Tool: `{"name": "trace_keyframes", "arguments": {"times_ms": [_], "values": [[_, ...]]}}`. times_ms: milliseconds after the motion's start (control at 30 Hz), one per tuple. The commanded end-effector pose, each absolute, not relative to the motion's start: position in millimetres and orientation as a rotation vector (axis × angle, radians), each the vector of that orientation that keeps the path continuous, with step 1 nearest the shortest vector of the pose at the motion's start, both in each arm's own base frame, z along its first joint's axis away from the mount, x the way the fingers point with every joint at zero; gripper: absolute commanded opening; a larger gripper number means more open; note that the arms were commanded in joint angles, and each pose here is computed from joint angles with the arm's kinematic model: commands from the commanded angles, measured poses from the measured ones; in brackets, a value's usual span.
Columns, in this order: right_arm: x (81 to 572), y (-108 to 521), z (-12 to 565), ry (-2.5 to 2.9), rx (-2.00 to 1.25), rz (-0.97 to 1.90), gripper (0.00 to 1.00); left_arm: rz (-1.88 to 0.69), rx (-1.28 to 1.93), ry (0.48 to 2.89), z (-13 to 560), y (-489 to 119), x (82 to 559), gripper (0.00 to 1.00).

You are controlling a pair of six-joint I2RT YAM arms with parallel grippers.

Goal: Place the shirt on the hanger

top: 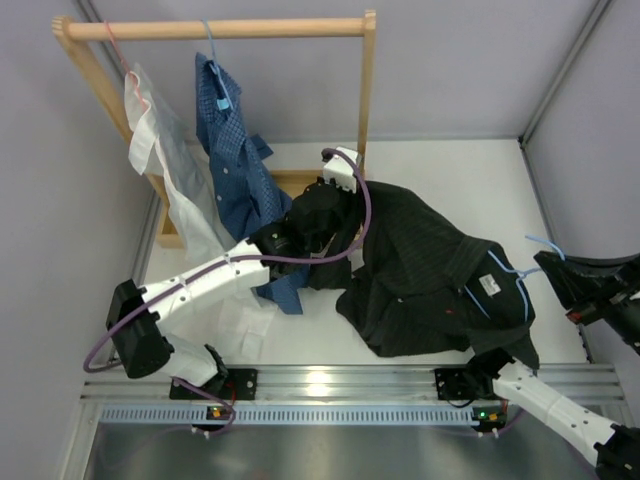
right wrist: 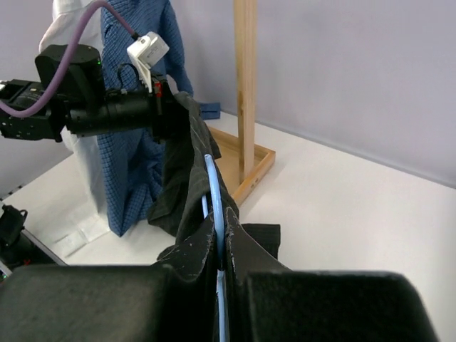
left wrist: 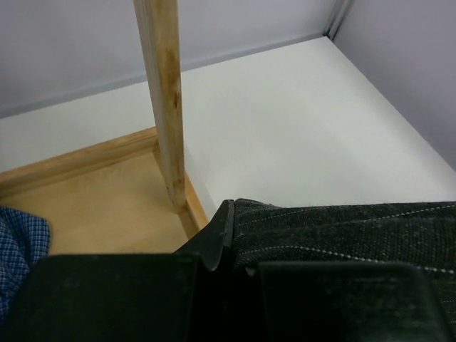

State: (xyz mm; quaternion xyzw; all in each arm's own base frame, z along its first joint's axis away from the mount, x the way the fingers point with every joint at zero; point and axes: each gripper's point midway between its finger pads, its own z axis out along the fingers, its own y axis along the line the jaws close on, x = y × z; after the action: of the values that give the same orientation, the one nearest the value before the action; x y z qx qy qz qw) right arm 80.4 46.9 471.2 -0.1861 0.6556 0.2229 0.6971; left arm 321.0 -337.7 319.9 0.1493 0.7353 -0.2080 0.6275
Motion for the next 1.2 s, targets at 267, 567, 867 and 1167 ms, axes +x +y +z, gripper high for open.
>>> {"name": "trace_keyframes", "arguments": {"times_ms": [267, 567, 867, 1167], "values": [[80, 20, 476, 1.437, -0.292, 0.446, 0.0, -0.469, 0.018, 1.869, 285, -321, 354, 0.0], [82, 30, 480, 1.44, -0.328, 0.497, 0.0, -0.504, -0.002, 1.91, 277, -321, 358, 0.0], [113, 38, 489, 1.5, -0.295, 0.408, 0.0, -0.696, 0.232, 1.813, 334, -338, 313, 0.65], [117, 75, 477, 1.55, -0.427, 0.498, 0.0, -0.768, 0.843, 1.343, 445, -383, 177, 0.92]]}}
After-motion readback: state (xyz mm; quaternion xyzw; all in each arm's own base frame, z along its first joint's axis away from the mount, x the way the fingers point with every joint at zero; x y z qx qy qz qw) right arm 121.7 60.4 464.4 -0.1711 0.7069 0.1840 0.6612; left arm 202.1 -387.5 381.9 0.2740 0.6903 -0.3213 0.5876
